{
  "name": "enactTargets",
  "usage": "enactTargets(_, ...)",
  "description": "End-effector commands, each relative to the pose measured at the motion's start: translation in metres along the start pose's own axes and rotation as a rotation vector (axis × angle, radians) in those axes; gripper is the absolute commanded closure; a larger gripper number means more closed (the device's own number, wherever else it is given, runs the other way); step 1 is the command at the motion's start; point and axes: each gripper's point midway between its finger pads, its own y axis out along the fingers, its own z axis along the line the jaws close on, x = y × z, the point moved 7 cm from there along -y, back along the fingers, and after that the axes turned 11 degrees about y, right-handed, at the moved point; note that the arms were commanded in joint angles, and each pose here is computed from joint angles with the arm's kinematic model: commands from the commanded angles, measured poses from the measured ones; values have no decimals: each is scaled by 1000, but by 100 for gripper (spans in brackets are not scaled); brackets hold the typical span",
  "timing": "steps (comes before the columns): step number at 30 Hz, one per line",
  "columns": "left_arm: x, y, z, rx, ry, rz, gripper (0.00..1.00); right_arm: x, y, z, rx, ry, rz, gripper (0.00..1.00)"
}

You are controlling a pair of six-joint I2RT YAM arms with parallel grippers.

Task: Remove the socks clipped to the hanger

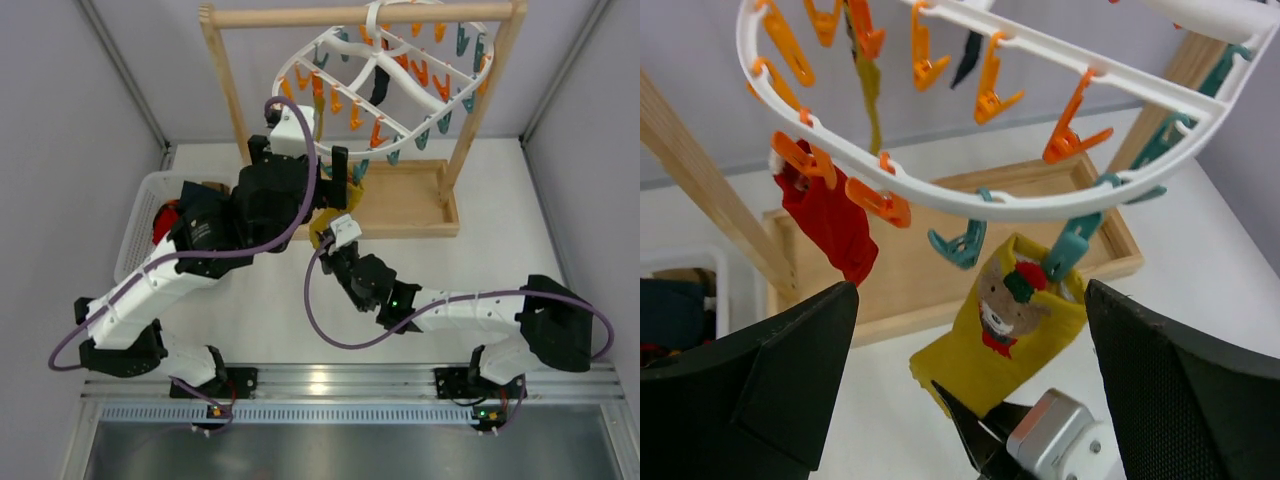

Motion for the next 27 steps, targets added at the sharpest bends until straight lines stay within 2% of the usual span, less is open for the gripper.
enactTargets(1, 9, 18, -9, 118, 133, -13, 1, 20, 8, 14, -59, 2, -53, 100)
enactTargets(5, 5, 36, -24, 219, 225, 7, 1, 20, 13, 20, -69, -21, -34, 100)
enactTargets(13, -1, 49, -37, 247, 269, 24, 4, 18, 19, 34, -74, -91, 1, 100)
enactTargets(22, -9, 65, -44, 411, 400, 57, 13, 16, 25, 52, -34, -137, 21, 100)
enactTargets(27, -13, 70, -50, 415, 409, 62, 24, 17, 26, 58, -11, -143, 23, 100)
